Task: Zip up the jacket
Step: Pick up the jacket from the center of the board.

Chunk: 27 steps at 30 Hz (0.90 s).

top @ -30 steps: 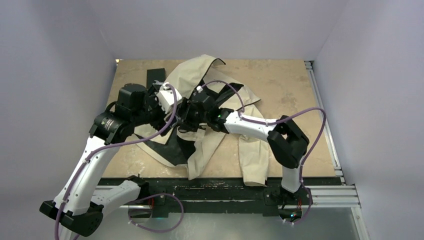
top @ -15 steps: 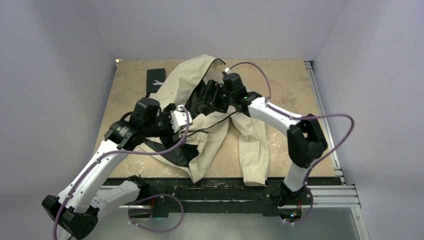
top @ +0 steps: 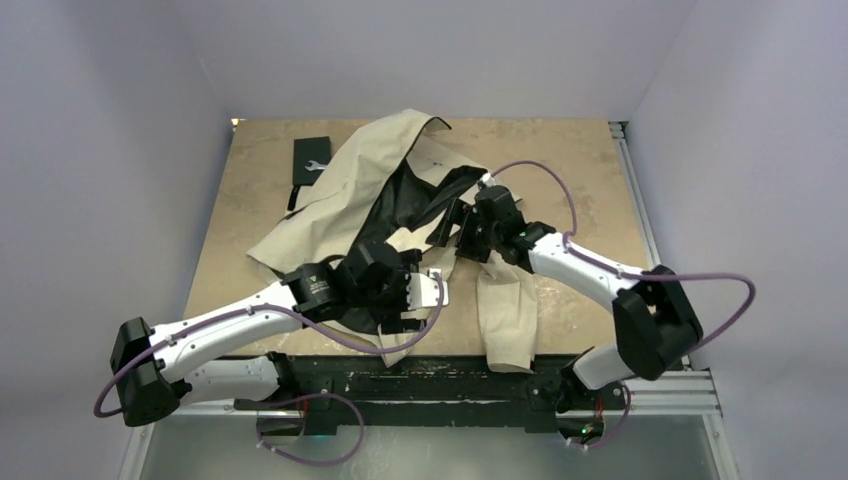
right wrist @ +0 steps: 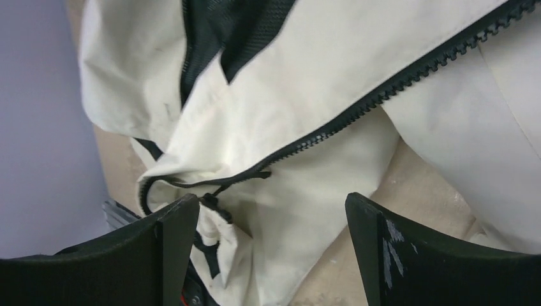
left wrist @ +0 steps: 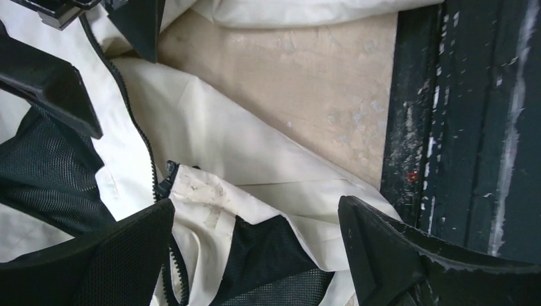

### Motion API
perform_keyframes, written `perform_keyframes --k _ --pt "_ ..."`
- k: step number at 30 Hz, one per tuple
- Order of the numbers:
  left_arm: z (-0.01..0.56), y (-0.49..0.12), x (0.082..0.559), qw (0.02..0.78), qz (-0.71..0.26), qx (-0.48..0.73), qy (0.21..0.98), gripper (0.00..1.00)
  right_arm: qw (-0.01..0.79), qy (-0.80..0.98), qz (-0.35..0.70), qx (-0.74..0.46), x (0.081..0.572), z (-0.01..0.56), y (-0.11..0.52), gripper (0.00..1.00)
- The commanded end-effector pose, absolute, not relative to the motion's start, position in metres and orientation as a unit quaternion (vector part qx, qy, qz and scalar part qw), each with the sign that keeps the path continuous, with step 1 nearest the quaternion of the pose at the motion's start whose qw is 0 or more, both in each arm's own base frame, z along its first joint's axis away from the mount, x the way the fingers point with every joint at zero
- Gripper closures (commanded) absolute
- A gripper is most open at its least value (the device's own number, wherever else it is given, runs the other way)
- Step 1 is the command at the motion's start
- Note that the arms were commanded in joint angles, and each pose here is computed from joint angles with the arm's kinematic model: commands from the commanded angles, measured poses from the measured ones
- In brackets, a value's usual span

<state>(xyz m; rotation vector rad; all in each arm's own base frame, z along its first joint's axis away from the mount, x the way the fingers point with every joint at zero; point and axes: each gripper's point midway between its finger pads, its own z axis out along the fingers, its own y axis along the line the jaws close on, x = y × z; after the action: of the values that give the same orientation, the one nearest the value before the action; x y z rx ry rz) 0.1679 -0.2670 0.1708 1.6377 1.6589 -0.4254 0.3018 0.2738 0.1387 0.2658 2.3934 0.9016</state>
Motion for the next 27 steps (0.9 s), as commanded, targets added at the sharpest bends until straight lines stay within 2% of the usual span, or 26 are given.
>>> perform_keyframes --k 1,7,11,18,20,27 --pt "0.163 -0.263 0.194 0.429 -0.090 0.597 0.672 0.01 0.284 0.881 0.362 0.106 0.316 0.140 0.288 0.12" --pt "0.150 -0.264 0.228 0.464 -0.005 0.542 0.700 0.03 0.281 0.879 0.365 0.120 0.336 0.128 0.302 0.14" --pt "0.135 -0.275 0.234 0.454 0.007 0.534 0.714 0.06 0.283 0.876 0.369 0.128 0.346 0.124 0.307 0.16" --pt "0.109 -0.264 0.222 0.437 0.049 0.549 0.711 0.20 0.292 0.872 0.367 0.136 0.359 0.124 0.307 0.19" --pt "0.106 -0.256 0.225 0.435 0.075 0.559 0.701 0.28 0.294 0.872 0.365 0.140 0.362 0.123 0.305 0.21" --pt "0.095 -0.233 0.217 0.398 0.102 0.588 0.697 0.66 0.303 0.872 0.350 0.160 0.377 0.115 0.288 0.33"
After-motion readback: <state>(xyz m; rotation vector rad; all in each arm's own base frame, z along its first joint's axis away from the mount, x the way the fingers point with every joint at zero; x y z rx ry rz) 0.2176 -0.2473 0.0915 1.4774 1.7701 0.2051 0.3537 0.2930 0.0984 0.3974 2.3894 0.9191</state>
